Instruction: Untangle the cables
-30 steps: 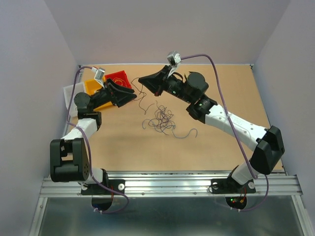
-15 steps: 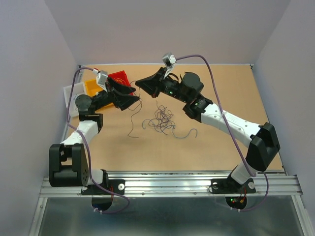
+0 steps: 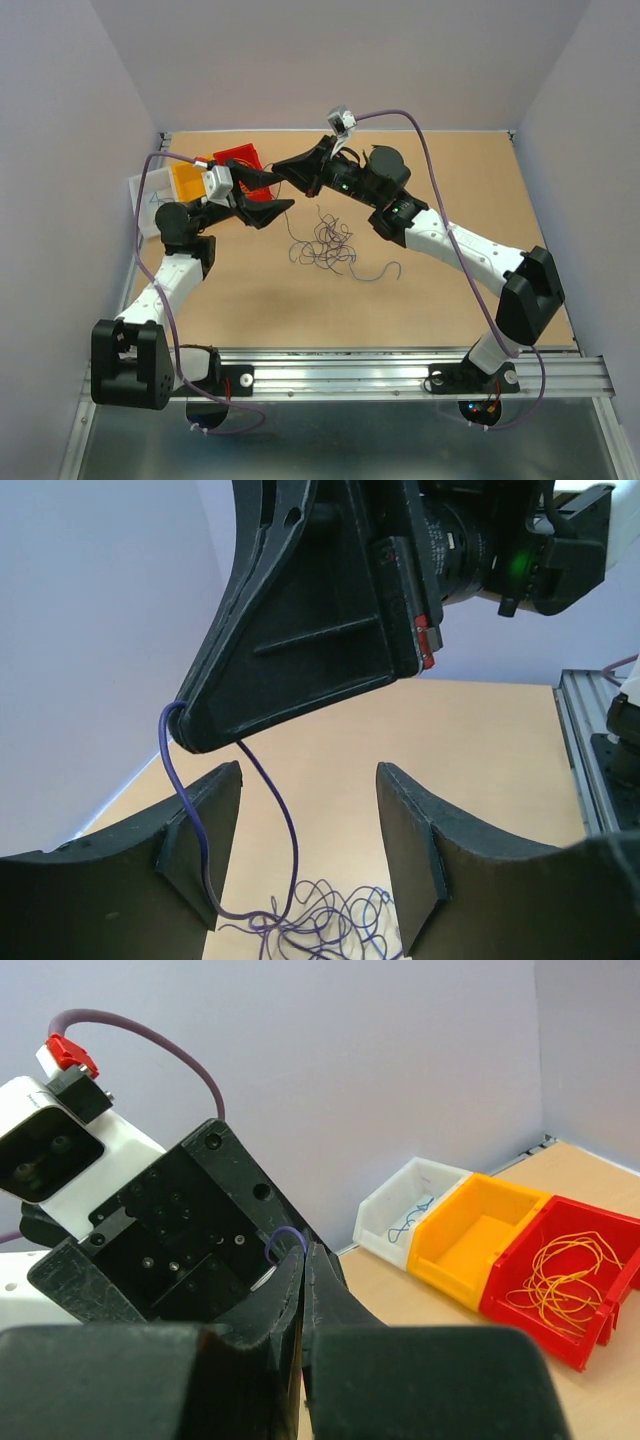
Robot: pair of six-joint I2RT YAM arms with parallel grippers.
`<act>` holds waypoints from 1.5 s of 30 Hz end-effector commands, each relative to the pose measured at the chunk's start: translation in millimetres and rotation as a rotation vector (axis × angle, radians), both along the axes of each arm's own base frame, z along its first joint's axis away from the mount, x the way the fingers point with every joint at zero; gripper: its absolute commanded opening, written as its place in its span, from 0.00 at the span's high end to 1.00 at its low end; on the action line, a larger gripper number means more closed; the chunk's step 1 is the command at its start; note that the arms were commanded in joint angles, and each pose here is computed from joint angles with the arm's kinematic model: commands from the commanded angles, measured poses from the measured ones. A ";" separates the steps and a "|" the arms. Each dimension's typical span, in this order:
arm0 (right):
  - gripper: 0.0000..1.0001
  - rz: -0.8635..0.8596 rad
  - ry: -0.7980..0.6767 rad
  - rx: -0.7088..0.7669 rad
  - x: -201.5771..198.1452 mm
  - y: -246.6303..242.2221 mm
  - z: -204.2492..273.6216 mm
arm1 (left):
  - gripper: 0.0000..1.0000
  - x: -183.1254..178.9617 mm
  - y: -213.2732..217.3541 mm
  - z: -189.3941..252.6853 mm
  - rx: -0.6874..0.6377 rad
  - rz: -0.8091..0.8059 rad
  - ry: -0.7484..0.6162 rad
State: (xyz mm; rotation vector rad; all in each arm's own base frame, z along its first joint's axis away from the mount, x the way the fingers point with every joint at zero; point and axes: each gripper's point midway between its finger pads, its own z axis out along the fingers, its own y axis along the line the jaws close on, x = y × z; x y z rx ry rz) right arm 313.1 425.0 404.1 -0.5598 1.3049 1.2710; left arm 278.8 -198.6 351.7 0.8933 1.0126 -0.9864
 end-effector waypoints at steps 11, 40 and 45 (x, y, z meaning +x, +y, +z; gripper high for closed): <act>0.99 -0.003 -0.134 0.128 -21.3 -19.5 73.5 | 0.44 21.2 -1.8 -2.3 0.010 0.021 -0.015; 0.41 -0.329 -0.119 0.073 -11.7 -88.6 4.1 | 1.00 136.5 92.0 16.0 0.092 0.647 0.123; 0.35 -0.492 -0.126 0.074 -15.7 -133.8 -5.0 | 1.00 168.0 115.1 20.4 0.123 0.797 0.078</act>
